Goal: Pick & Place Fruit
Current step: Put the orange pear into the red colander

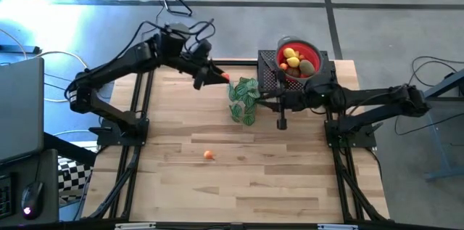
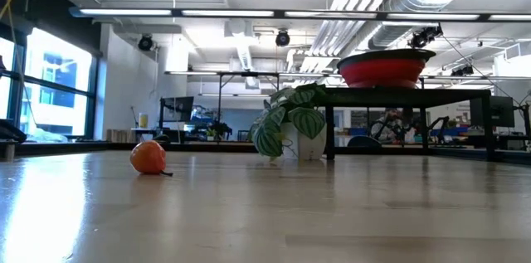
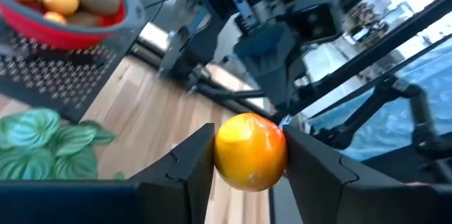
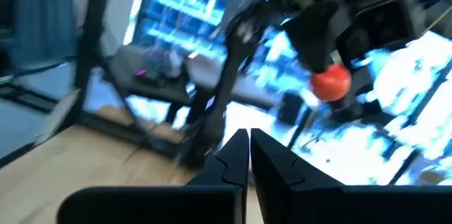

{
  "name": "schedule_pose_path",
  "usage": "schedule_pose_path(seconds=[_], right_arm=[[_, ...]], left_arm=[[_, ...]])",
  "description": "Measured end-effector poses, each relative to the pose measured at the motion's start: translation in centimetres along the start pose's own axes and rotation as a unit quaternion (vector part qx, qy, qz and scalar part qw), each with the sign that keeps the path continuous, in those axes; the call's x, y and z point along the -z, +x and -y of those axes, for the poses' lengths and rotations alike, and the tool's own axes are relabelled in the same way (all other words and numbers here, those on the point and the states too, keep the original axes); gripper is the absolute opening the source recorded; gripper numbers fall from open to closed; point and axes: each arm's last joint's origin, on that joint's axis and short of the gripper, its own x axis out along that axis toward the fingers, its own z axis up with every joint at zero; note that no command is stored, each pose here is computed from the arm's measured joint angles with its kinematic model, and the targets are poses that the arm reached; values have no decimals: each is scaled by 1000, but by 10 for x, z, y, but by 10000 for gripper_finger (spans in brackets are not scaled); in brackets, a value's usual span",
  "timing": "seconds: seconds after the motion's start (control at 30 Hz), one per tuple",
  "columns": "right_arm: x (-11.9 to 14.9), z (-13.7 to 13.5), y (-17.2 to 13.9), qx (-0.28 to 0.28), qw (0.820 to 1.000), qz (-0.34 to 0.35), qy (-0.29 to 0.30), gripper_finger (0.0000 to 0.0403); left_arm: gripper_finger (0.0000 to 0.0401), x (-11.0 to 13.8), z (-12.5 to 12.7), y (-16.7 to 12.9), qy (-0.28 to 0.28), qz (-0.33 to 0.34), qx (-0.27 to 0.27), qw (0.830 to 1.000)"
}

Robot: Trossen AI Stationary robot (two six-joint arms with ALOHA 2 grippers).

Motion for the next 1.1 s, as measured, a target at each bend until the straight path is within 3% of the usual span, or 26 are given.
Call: schedule_pose_path(seconds=[0.2,0.33,0.47,0.57,0.8,0.93,1.1], right_arm=[[-7,4,10,38,996,74,-37,9],[-2,3,20,46,993,87,-70,21],[10,1,33,50,993,79,-73,71],[17,1,42,87,990,75,-81,127],[29,1,59,137,978,129,-91,245],[36,2,70,141,978,124,-93,273],[39,2,79,144,978,118,-92,273]], left_arm=[[152,-7,9,-6,-2,7,21,1000],[152,-6,8,-6,-5,2,22,1000],[152,-5,8,-4,-4,-5,31,1000],[152,-5,8,-4,-3,-6,33,999],[152,-5,7,-4,-3,-7,32,999],[152,-3,7,5,-5,-15,31,999],[152,3,7,22,7,-31,27,999]])
